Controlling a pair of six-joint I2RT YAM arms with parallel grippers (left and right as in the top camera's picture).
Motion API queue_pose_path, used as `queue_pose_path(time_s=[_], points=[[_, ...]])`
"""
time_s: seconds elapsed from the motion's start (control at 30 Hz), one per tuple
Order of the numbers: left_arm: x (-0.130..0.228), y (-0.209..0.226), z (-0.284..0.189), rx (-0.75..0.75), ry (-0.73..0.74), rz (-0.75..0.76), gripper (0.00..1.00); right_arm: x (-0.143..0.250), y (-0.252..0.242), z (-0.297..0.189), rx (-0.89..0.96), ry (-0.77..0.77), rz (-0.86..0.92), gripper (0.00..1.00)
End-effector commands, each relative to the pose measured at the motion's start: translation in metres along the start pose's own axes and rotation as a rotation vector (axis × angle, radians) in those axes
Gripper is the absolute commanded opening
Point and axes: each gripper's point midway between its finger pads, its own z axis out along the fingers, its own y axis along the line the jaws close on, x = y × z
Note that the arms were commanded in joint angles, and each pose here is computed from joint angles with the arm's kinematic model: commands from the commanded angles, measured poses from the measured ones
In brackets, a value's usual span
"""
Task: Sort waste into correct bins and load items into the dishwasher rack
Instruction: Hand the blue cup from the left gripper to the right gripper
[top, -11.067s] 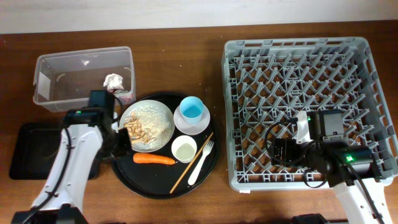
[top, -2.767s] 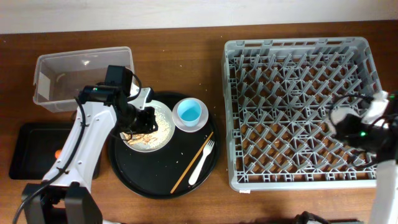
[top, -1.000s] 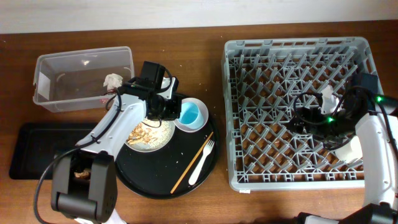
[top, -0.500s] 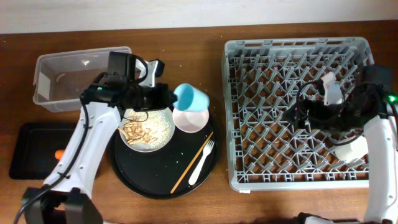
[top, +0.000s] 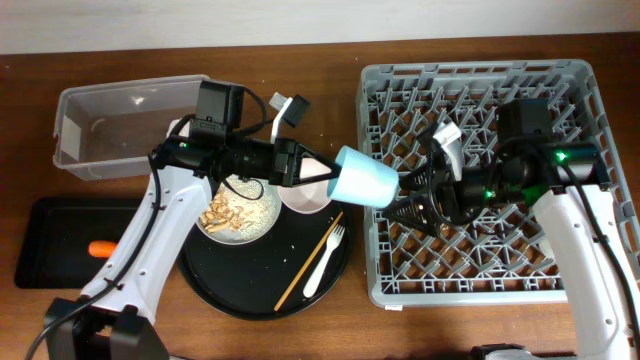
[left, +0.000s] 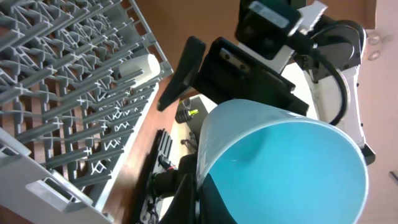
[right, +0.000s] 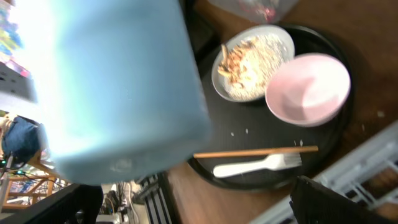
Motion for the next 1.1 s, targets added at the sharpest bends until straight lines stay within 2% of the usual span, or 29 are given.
queue_pose_path(time_s=[0.0,0.23,0.27,0.5,0.73,1.0,1.07], points=[[0.002,-0.009,0.008,0.008,0.020,0.030,0.01,-0.014,0.020,0.000,-0.100,-0.074,-0.051,0.99],[0.004,-0.001,0.015,-0.043,0.026,0.030,0.01,-0.028,0.043,-0.006,-0.234,-0.161,-0.053,0.99],[0.003,0.001,0.015,-0.055,0.023,0.023,0.01,-0.029,0.044,-0.006,-0.238,-0.162,-0.048,0.96],[-0.006,0.001,0.015,-0.066,-0.002,0.013,0.01,-0.016,0.049,0.013,-0.222,-0.066,-0.073,0.95],[-0.009,0.000,0.015,-0.064,-0.008,0.018,0.01,-0.014,0.044,0.014,-0.194,-0.052,-0.082,0.82],[-0.009,0.000,0.015,-0.064,-0.008,0.018,0.01,-0.010,0.029,0.016,-0.111,-0.016,-0.106,0.75],[-0.009,0.000,0.015,-0.064,-0.008,0.018,0.00,-0.009,0.027,0.016,-0.101,-0.010,-0.106,0.70]])
